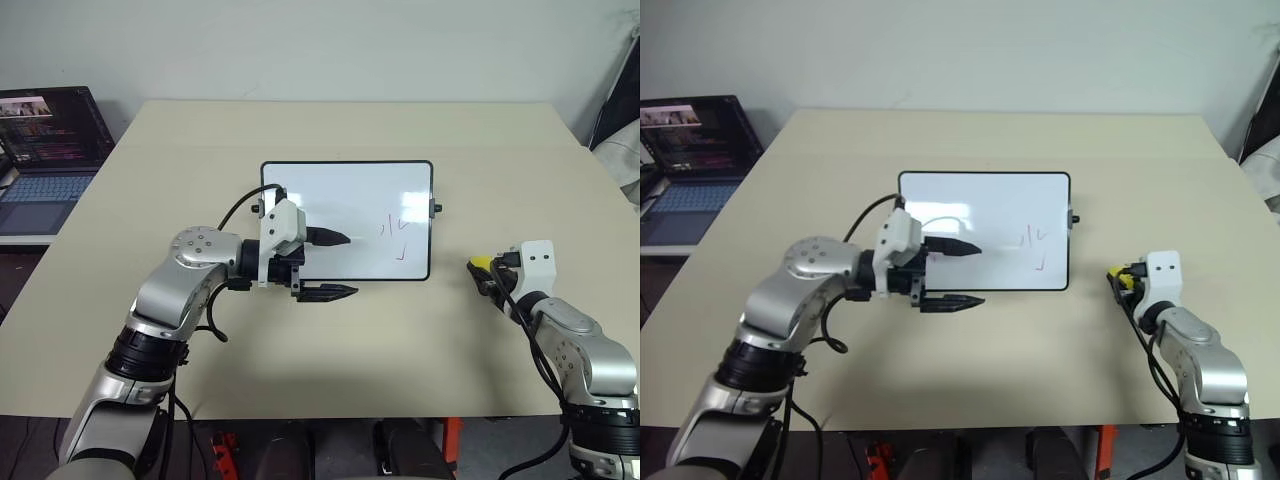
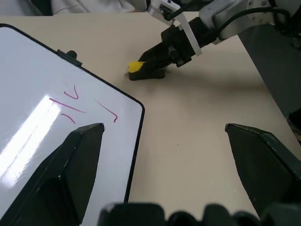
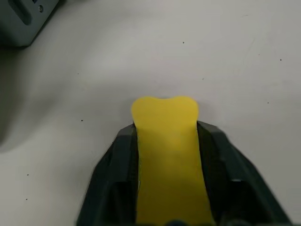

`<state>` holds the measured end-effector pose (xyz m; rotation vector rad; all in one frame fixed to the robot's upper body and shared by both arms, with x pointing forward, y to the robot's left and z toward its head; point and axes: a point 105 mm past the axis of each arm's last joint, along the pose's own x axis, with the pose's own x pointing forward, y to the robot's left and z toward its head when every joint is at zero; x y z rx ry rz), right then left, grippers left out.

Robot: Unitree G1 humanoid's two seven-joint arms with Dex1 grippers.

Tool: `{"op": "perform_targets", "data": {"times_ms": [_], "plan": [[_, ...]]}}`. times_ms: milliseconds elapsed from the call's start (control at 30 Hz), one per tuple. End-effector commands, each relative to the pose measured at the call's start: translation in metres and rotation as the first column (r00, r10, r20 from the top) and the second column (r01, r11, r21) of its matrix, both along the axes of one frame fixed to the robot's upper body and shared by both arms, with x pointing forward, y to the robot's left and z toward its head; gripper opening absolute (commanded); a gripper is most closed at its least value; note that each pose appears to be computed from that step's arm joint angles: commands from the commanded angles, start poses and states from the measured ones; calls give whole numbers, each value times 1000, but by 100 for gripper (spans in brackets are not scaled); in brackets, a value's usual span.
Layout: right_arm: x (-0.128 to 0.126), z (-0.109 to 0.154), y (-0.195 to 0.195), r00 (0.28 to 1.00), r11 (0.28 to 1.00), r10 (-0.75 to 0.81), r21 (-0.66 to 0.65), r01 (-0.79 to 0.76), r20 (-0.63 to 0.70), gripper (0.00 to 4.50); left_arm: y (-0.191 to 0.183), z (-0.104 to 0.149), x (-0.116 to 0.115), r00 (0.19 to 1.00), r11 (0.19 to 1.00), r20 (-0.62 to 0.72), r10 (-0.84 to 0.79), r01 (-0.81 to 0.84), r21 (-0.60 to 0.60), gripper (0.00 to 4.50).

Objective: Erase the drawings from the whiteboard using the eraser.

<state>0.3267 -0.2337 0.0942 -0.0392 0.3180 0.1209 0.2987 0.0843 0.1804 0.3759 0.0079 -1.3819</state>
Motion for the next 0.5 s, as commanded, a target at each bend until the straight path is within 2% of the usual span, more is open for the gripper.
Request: {"op": "perform_targets", "data": {"times_ms": [33, 200, 300, 400, 500], "plan": [[-1, 14, 5, 998, 1000, 28, -14, -27, 57, 117, 11, 9, 1, 997, 996, 25, 74, -73, -45, 450], [-17, 24, 27, 982, 982, 164, -105, -155, 88, 117, 35, -9, 0, 968, 968, -35, 248, -249, -40, 450], [-25, 39, 44, 964, 966, 230, -155, -209, 132, 117, 44, -19, 4, 934, 933, -32, 357, -358, -33, 450], [-28, 60, 69, 932, 945, 304, -189, -268, 199, 117, 42, -23, -1, 930, 930, -61, 361, -364, -50, 450], [-21, 84, 96, 880, 908, 389, -277, -316, 273, 117, 39, -26, 2, 925, 924, -56, 377, -380, -47, 450]]}}
